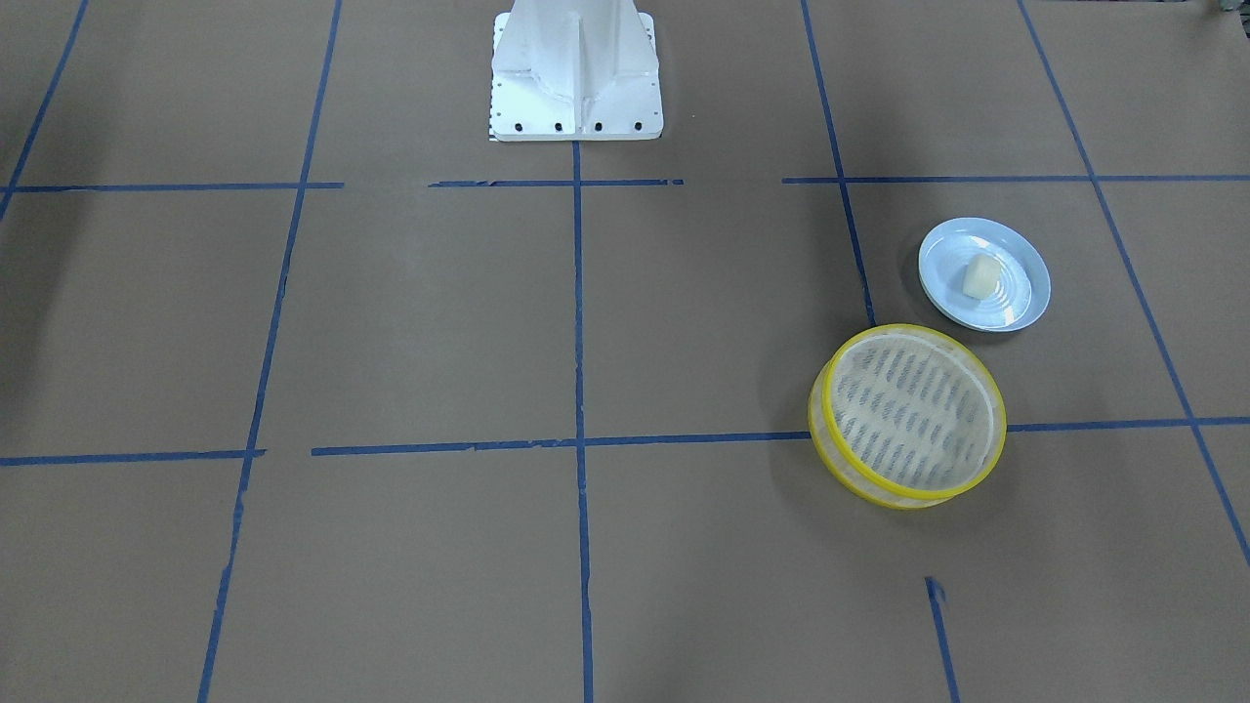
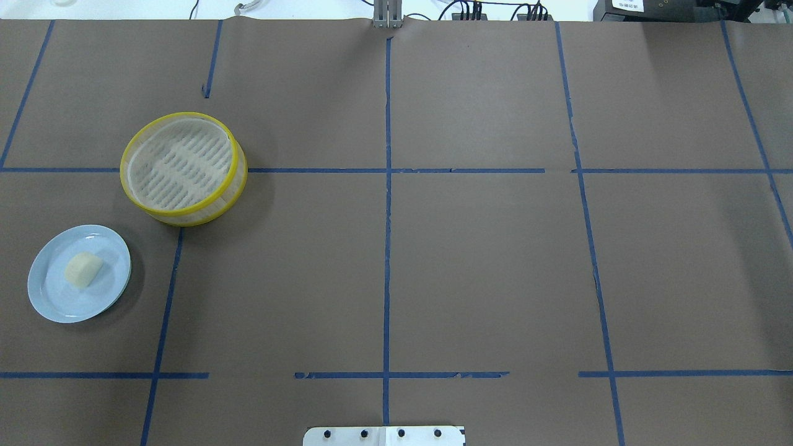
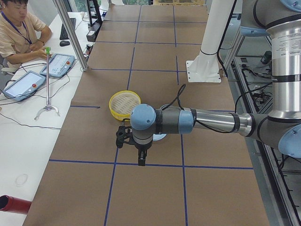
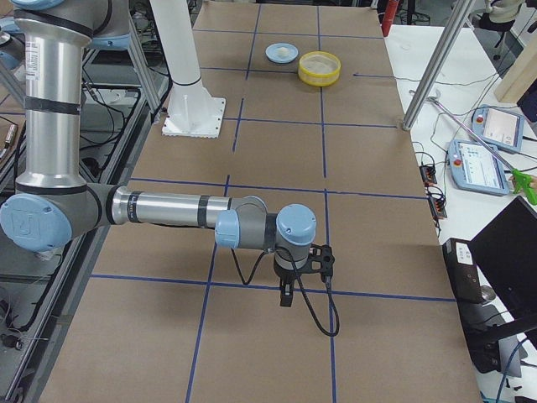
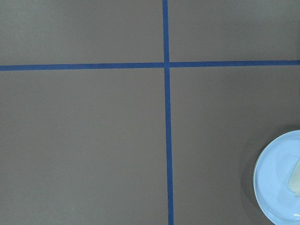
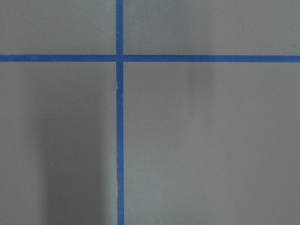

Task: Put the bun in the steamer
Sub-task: 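Move the left gripper from rest toward the light blue plate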

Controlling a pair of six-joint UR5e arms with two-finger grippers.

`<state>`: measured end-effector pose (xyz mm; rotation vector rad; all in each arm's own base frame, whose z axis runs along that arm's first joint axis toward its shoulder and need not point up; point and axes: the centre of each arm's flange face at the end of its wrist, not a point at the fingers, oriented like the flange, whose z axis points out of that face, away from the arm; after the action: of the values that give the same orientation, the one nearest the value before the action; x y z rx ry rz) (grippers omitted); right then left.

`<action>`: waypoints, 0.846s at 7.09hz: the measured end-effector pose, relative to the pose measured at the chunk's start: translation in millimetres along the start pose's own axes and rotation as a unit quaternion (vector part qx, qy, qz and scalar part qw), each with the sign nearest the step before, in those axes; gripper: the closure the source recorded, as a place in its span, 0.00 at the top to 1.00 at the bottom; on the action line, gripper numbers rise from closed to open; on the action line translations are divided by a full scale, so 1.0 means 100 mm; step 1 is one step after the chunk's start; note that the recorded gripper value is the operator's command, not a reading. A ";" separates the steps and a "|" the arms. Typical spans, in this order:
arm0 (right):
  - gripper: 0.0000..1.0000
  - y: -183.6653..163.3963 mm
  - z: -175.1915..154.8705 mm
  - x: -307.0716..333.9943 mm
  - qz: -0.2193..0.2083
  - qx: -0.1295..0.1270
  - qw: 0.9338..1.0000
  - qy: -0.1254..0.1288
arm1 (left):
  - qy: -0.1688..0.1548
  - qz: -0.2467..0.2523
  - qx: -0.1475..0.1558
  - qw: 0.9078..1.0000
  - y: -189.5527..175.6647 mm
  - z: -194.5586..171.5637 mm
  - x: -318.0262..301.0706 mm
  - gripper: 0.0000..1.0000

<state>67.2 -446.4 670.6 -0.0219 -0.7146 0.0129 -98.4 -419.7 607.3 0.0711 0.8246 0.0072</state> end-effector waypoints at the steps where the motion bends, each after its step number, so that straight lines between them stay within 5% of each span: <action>1: 1.00 0.00 0.00 0.00 0.000 0.000 1.000 0.000 | 0.000 0.000 0.000 1.000 -0.01 0.00 0.01 1.00; 6: 1.00 0.00 0.00 0.00 0.000 0.000 1.000 0.000 | -0.004 0.006 0.006 1.000 0.00 -0.01 0.01 1.00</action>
<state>67.2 -446.4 670.6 -0.0217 -0.7146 0.0128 -98.4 -419.3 606.6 0.0880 0.8153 0.0138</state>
